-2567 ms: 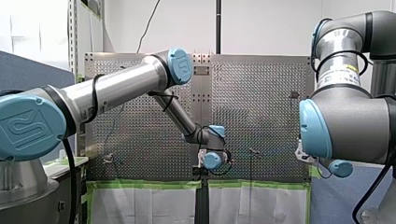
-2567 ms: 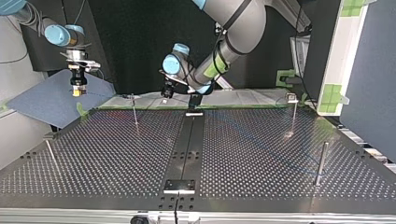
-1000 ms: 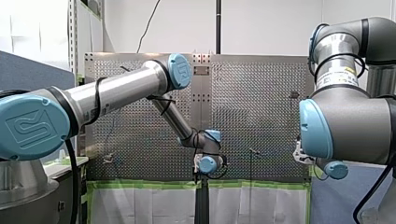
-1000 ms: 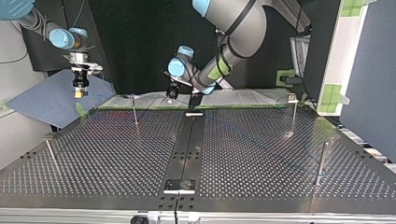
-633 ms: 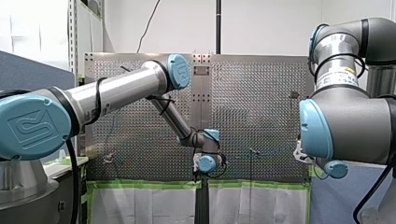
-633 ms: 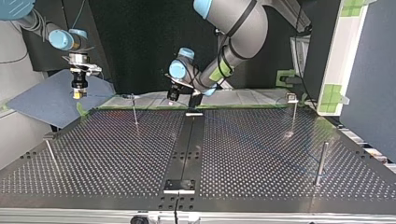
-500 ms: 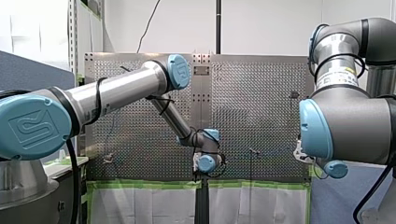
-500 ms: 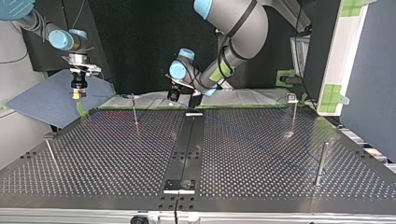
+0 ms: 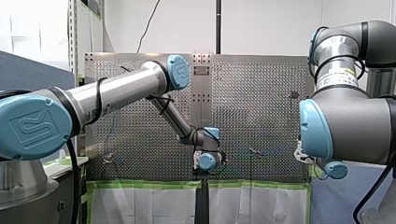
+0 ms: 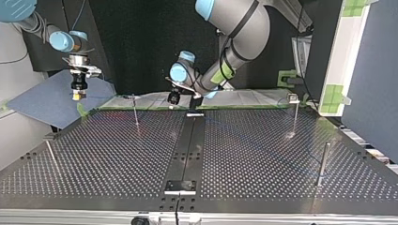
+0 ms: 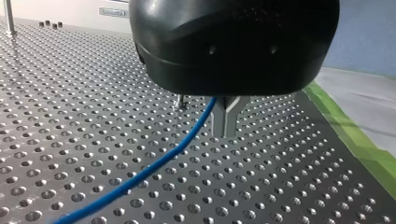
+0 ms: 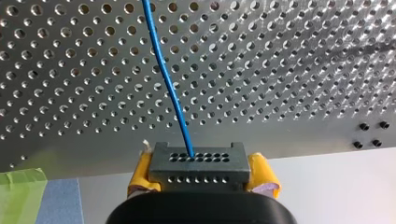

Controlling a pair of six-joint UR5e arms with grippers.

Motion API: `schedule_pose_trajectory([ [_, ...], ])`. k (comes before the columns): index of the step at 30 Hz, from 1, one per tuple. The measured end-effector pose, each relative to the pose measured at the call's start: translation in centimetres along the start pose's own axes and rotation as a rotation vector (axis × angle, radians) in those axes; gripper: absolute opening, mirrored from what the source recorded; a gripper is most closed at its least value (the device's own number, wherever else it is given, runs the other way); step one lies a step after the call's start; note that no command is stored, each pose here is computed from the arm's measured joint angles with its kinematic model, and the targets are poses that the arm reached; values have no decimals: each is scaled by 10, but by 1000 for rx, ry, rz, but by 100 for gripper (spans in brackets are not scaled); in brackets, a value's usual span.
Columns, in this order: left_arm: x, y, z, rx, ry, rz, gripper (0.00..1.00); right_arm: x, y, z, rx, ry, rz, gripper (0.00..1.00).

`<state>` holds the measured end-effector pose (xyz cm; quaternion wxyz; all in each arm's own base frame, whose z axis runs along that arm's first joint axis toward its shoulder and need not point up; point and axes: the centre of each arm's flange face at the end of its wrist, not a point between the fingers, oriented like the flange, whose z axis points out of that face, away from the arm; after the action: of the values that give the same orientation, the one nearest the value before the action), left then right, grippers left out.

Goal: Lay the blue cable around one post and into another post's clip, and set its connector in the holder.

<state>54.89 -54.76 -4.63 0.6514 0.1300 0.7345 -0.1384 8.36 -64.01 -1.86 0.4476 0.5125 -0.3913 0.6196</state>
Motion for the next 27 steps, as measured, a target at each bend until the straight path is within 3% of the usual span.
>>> schedule_pose_trajectory([
  [10,0,3,6,-7,0,-2,1,-5,3,4,-15,0,3,26],
  [18,-5,6,12,-11,-10,-6,1,-3,9,15,-25,15,3,26],
  [27,-6,13,15,-21,-11,-7,1,-21,13,20,-41,-16,4,26],
])
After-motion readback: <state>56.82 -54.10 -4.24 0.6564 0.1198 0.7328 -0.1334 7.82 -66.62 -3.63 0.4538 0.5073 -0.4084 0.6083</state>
